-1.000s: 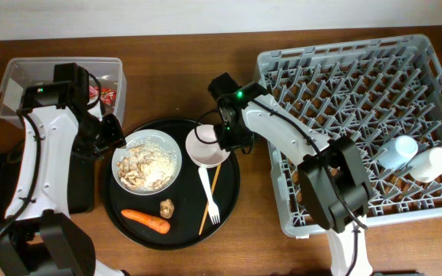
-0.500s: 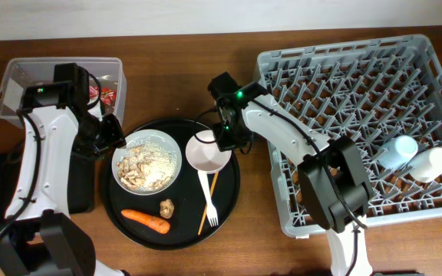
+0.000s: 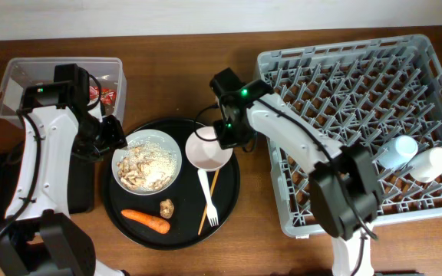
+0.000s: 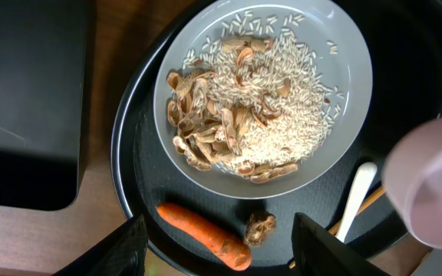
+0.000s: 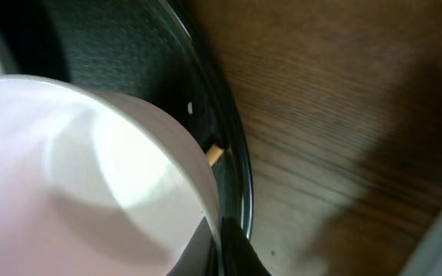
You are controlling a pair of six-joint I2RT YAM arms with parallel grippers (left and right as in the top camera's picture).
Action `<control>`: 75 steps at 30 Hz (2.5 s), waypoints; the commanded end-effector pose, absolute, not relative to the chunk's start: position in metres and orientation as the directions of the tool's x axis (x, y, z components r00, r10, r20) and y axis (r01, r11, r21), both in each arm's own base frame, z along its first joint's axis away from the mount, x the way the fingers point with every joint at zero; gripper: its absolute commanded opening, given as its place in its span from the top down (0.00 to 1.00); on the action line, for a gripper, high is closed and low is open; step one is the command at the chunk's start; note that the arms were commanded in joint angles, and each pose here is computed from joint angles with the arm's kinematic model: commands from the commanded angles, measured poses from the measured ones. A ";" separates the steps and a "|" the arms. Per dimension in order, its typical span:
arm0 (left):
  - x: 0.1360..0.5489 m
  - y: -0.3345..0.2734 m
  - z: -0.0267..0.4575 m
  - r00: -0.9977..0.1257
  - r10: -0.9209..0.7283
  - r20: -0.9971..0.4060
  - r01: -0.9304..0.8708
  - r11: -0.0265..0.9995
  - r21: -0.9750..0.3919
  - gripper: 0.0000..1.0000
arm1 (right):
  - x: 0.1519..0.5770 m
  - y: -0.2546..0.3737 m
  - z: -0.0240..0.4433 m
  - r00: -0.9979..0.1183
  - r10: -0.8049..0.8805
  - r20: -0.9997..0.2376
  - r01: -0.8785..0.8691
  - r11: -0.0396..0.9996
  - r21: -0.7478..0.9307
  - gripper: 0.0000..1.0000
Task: Sort waste into correct bins and load items into the dishwasher rack
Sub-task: 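Carry the pink bowl with the right gripper into the rack and release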
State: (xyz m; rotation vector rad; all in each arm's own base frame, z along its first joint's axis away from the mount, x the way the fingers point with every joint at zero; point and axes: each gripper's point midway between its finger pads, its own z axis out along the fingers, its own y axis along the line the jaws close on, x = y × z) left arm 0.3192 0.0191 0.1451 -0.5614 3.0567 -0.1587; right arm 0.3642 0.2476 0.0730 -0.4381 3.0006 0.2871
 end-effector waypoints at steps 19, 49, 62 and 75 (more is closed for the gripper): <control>0.317 0.020 0.145 -0.936 -0.351 0.000 -0.349 0.932 -0.099 0.40 | 0.350 -0.005 0.248 -0.925 -0.019 -0.379 0.078 0.968 -0.238 0.96; 0.320 0.020 0.145 -0.936 -0.352 -0.009 -0.349 0.932 -0.102 0.40 | 0.428 -0.170 0.208 -0.866 0.065 -0.496 0.497 0.217 -0.840 0.96; 0.322 0.020 0.146 -0.936 -0.351 -0.018 -0.348 0.932 -0.104 0.40 | 0.456 -0.092 0.142 -0.902 0.044 -0.429 0.373 0.579 -0.725 0.84; 0.321 0.020 0.146 -0.936 -0.351 -0.017 -0.348 0.932 -0.104 0.40 | 0.434 -0.061 0.162 -0.893 0.104 -0.438 0.375 0.710 -0.596 0.03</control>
